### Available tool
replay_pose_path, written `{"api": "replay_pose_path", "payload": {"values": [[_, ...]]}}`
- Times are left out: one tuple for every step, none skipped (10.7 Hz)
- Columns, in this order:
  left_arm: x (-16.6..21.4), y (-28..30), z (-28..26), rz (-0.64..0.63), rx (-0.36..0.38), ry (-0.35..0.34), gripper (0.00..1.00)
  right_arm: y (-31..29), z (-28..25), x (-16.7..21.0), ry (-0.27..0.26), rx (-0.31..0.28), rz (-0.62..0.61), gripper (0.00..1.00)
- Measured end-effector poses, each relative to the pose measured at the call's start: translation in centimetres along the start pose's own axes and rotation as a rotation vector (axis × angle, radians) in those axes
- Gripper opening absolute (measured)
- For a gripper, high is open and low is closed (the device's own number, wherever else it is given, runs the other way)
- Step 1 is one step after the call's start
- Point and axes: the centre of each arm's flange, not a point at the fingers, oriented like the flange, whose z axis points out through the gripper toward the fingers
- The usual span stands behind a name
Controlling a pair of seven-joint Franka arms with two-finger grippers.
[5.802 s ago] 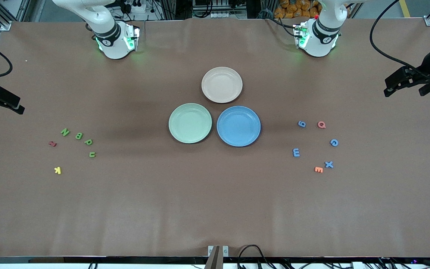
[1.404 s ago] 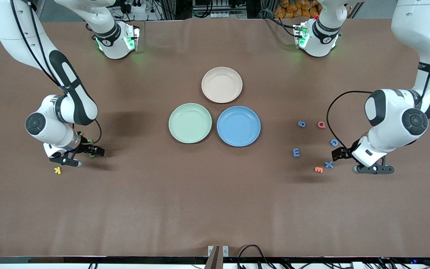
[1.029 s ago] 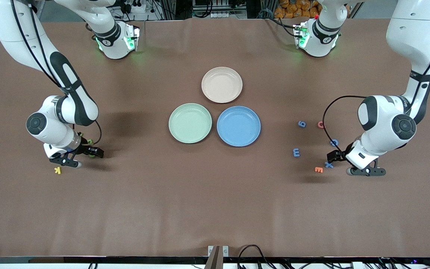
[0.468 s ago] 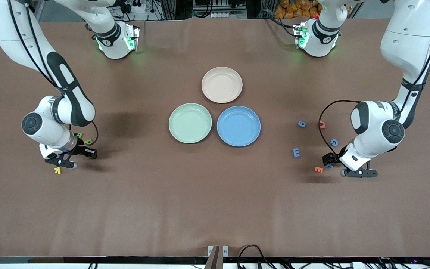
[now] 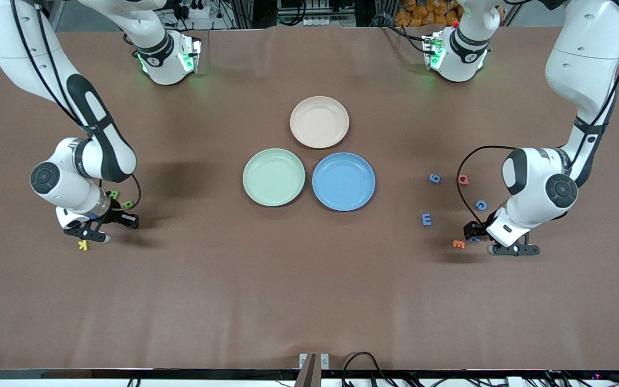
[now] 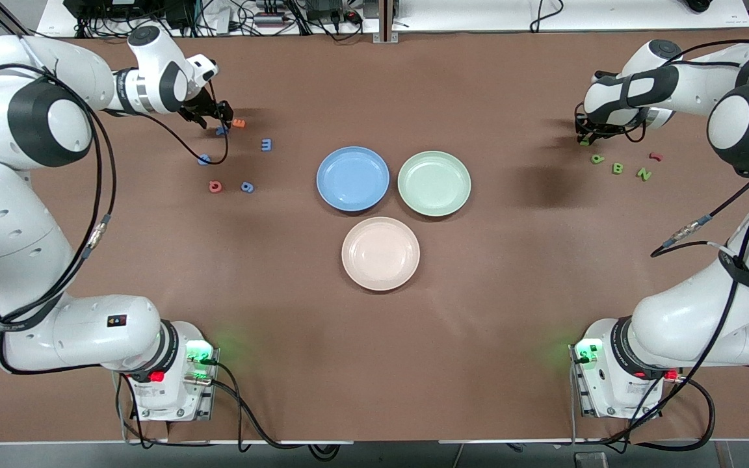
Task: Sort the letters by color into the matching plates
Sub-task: 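Grasp the green u with the right gripper while the left gripper descends, then place the u on the green plate while the left gripper grasps the x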
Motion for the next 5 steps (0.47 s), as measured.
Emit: {"api": "replay_pose_path", "payload": {"values": [[0.0,0.0,0.0,0.000,0.000,0.001,0.77,0.0,0.0,0.0,-0.002,0.000,0.000,0.29],[0.0,0.0,0.1,0.001,0.000,0.000,0.76,-0.3,-0.2,0.1,-0.011,0.002,0.011,0.29],[0.0,0.1,0.2,0.001,0.000,-0.001,0.75,-0.9,-0.6,0.1,-0.022,0.004,0.027,0.29],[-0.1,0.1,0.3,0.002,-0.001,-0.001,0.72,-2.0,-1.2,0.1,-0.028,0.007,0.039,0.29],[-0.1,0.1,0.5,0.003,-0.001,-0.003,0.71,-3.3,-2.1,0.1,-0.028,0.009,0.047,0.29]]}}
